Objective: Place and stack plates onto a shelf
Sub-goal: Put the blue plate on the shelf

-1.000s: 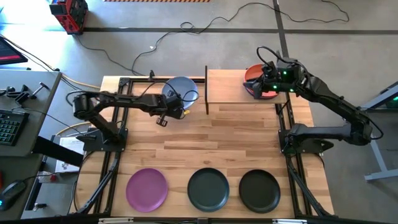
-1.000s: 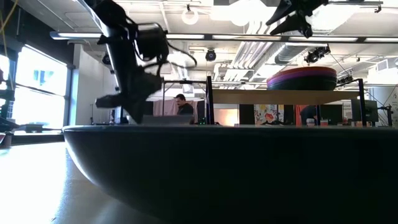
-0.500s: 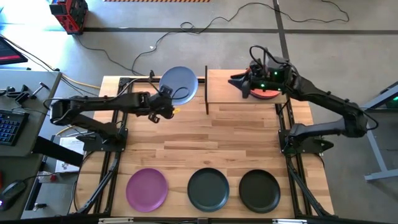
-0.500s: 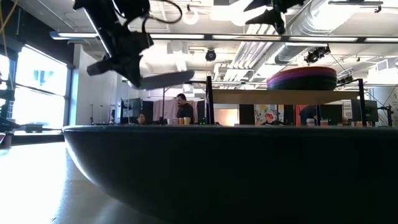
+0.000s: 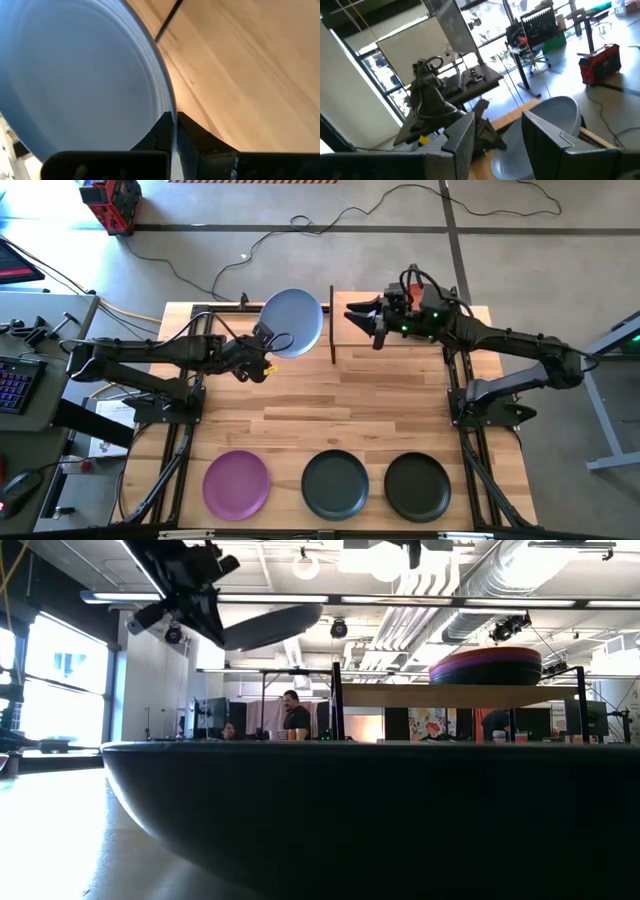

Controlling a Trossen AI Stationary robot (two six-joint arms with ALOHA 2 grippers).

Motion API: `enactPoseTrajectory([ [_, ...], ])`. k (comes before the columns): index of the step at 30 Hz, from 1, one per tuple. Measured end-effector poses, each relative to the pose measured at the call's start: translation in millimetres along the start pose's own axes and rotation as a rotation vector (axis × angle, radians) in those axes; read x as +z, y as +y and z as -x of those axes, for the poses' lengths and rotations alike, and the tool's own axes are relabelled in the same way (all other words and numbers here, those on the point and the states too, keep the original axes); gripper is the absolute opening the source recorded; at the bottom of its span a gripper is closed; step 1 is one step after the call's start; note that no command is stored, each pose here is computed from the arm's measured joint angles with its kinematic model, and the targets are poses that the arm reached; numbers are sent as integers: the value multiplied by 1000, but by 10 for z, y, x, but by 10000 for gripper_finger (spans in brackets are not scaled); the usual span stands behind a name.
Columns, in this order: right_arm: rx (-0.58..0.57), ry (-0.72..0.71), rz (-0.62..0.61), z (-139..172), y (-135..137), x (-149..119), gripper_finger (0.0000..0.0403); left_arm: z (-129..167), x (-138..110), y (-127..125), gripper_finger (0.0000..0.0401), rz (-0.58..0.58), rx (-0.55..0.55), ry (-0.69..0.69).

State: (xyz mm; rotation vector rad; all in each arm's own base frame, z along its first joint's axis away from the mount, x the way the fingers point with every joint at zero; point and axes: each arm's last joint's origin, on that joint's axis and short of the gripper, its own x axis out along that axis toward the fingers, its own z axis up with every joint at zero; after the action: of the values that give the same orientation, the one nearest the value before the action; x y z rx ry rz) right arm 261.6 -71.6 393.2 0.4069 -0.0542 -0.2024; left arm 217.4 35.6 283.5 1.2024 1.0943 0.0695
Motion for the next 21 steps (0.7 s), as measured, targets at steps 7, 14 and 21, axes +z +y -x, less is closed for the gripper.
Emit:
enactPoseTrajectory([
  [7,-65,-35,113,-112,281,187,147,149,37,108,1,-44,11,-24],
  [14,-285,92,68,-295,325,291,147,194,25,127,1,-60,-11,-18],
  [21,-469,311,-94,-566,279,192,147,99,89,13,1,-140,-127,-1],
])
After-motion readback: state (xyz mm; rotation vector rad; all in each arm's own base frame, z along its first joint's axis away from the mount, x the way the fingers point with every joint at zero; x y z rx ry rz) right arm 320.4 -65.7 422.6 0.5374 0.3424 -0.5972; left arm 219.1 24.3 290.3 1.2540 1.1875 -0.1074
